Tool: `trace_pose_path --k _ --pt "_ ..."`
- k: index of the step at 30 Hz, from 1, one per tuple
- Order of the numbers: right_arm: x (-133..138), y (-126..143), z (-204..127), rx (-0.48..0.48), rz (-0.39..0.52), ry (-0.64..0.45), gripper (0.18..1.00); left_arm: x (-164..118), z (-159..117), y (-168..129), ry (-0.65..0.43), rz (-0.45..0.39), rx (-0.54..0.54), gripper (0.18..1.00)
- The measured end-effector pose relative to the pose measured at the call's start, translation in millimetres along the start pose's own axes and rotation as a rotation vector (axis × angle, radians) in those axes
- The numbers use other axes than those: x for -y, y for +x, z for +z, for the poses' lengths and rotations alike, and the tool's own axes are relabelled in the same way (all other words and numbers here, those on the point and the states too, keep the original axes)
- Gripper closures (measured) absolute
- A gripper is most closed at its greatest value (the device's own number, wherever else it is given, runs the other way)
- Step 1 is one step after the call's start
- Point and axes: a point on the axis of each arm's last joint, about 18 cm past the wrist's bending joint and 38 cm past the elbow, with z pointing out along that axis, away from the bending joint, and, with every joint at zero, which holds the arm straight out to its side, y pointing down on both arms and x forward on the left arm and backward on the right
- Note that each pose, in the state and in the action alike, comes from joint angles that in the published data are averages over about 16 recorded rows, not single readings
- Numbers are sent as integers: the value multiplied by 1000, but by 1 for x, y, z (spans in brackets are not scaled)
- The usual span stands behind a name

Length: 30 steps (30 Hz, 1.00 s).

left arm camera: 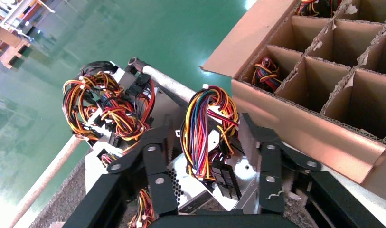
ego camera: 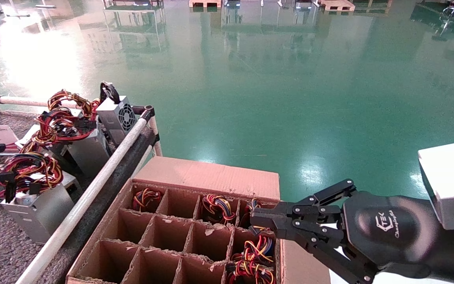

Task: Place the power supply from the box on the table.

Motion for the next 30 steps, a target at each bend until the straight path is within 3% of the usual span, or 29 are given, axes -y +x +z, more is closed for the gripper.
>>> trace_pose_path --k 8,12,24,30 --pt "0 0 0 0 0 0 986 5 1 -1 12 2 -4 644" --pt "0 0 0 0 0 0 986 9 3 -2 28 4 -6 506" --pt "0 0 0 0 0 0 986 34 16 -1 127 12 -31 277" --pt "0 0 0 0 0 0 986 46 27 4 186 14 -60 234"
